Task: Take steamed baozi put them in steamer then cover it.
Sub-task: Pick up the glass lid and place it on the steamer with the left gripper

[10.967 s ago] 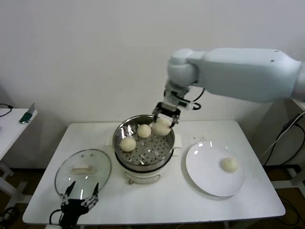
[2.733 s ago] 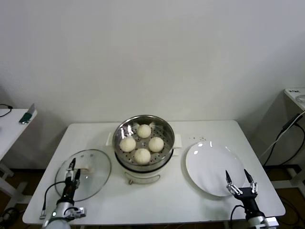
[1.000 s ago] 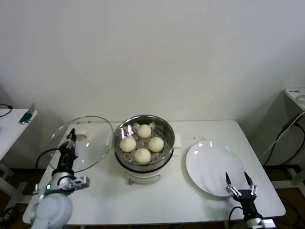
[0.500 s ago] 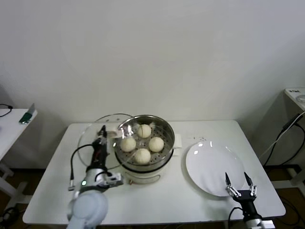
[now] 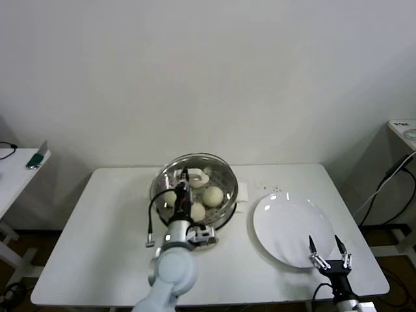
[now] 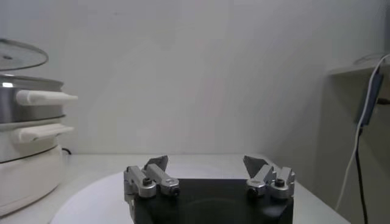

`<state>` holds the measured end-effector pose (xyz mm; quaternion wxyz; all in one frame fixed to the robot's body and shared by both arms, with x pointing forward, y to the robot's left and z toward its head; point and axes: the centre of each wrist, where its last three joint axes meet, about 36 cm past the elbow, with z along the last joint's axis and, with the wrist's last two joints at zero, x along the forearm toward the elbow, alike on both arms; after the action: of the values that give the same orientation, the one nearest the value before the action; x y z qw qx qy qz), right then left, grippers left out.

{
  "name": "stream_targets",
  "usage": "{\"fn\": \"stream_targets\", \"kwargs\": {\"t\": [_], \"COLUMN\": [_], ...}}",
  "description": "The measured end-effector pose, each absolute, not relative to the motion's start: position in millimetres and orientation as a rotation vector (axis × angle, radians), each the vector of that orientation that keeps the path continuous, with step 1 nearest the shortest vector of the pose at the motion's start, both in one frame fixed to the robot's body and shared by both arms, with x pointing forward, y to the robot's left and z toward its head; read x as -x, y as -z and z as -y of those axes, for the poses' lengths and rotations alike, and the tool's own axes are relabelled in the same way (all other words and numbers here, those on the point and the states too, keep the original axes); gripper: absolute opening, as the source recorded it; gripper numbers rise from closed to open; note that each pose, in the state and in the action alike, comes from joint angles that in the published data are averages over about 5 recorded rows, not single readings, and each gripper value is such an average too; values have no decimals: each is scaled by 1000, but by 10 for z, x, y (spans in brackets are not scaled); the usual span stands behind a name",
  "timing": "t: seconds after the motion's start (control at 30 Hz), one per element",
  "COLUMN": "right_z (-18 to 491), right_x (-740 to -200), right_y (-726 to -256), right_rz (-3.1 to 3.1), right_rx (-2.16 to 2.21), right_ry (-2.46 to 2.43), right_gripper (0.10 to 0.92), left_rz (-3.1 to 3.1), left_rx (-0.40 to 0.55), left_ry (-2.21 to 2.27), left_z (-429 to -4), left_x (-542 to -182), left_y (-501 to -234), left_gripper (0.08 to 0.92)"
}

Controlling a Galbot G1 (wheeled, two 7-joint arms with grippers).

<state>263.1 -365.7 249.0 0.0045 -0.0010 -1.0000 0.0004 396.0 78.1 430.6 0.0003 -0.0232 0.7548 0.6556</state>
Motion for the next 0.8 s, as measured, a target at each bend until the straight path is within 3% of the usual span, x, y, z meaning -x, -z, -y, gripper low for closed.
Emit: {"fn": "stream_targets", "kwargs": {"t": [0.8], "right_z": [3618], "right_x": [-2611], "right_y": [-2465], "right_rz": [3158], "right_rx": [40], "right_ry": [8], "right_gripper": [823], "left_rz": [-2308], "left_rx": [49], "left_ry": [-2165], "left_z": [-662], "left_x": [-4104], "left_y": [-4088], "left_gripper": [133]}}
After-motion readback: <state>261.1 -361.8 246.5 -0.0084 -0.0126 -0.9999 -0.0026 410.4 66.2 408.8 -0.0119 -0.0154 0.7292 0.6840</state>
